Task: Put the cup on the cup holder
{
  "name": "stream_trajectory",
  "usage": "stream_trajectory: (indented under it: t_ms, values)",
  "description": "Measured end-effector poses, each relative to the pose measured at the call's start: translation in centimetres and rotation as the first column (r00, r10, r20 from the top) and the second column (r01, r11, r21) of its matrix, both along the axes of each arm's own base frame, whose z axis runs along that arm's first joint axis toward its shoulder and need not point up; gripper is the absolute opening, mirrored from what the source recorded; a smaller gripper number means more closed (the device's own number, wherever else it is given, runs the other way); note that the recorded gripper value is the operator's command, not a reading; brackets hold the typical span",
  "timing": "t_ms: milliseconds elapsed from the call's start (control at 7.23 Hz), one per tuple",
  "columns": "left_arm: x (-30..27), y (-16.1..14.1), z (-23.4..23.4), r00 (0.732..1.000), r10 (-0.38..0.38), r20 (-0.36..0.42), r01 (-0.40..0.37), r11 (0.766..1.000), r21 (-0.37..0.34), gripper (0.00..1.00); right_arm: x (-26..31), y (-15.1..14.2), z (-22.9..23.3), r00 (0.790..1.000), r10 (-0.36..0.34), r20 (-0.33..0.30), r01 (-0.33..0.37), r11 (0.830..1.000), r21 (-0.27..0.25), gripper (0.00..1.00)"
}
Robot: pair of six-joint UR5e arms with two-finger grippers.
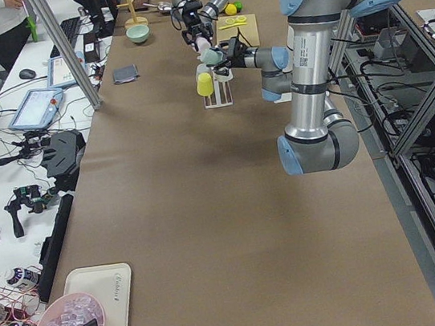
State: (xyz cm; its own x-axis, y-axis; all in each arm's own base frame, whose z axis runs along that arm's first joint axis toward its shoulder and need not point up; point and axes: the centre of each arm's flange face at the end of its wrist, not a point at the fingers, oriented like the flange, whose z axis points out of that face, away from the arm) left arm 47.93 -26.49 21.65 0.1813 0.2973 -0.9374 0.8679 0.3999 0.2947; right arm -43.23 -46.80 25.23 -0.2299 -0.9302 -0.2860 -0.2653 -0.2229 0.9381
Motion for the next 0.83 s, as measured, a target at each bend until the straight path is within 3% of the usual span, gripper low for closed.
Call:
stream_trajectory:
  t_ms: [415, 830]
  values:
    - [0.4, -0.3, 0.1, 1.0, -0.015, -0.006, 0.015, 1.0, 0.003, 0.39, -0.2, 0.6, -1.1, 1.0, -0.014, 0.012, 0.014, 1.0, -0.005, 0.22]
    - [0.8, 0.1, 0.6, 1.0, -0.017, -0.002, 0.017, 1.0, -0.001, 0.39, 1.8, -0.6, -1.4, 1.0, 0.002, 0.012, -0.002, 1.0, -0.012, 0.22]
